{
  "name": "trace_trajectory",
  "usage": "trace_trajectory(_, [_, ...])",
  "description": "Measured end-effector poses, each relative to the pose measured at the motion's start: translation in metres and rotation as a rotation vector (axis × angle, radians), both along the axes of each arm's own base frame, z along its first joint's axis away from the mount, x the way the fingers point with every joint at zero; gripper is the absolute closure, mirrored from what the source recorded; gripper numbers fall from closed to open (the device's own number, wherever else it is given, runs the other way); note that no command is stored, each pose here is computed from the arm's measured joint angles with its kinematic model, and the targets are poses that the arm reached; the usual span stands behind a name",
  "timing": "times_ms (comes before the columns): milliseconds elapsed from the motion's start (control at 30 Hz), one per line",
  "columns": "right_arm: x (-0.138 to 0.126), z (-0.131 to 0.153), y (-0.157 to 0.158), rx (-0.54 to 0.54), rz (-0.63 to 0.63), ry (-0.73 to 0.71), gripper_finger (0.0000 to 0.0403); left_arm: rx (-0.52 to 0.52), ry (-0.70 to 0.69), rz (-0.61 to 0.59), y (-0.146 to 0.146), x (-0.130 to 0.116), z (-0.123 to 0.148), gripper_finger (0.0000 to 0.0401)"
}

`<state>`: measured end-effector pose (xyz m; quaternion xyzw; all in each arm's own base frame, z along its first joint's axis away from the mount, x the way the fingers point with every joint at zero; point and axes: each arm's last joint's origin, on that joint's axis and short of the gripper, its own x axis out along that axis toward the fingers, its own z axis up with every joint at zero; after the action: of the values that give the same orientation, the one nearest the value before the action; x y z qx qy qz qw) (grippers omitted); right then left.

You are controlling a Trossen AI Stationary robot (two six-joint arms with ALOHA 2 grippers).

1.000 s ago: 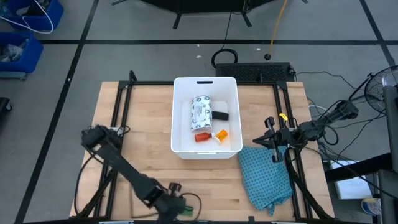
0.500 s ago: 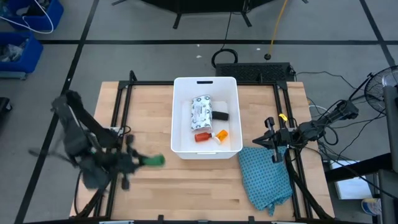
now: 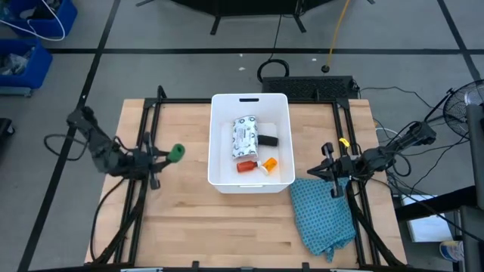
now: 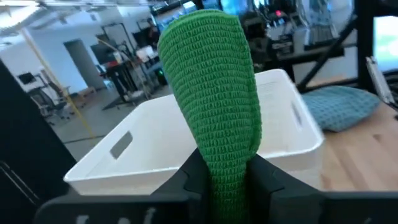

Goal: Pick & place medical supplies in basket/bin
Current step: Put the green bandage into the white bin

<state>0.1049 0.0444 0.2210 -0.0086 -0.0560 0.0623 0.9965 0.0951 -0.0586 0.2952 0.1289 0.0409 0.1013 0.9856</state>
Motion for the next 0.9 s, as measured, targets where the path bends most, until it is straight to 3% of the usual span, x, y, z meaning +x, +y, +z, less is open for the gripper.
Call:
trace_trajectory(267, [0.001, -0.024, 0.001, 0.014, 0.002, 0.017, 0.0403, -0.017, -0.108, 0.043, 0.023, -0.012, -0.054, 0.0336])
trace_trajectory(333, [0.001, -0.033, 0.001, -0.04, -0.006, 0.009, 0.0403, -0.031, -0.129, 0.086, 0.027, -0.013, -0.063, 0.0343])
trace_trajectory(500, [0.0, -0.029, -0.002, -0.059, -0.038, -0.108, 0.0403, -0.164, -0.201, 0.248, 0.038, -0.013, -0.068, 0.0344])
trace_trajectory(700, [0.0, -0.024, -0.006, -0.078, -0.099, -0.158, 0.0403, -0.266, -0.246, 0.31, 0.042, -0.008, -0.047, 0.0348])
trace_trajectory(900, [-0.001, -0.022, -0.006, -0.158, -0.121, -0.183, 0.0403, -0.229, -0.158, 0.302, 0.039, 0.016, 0.016, 0.0349])
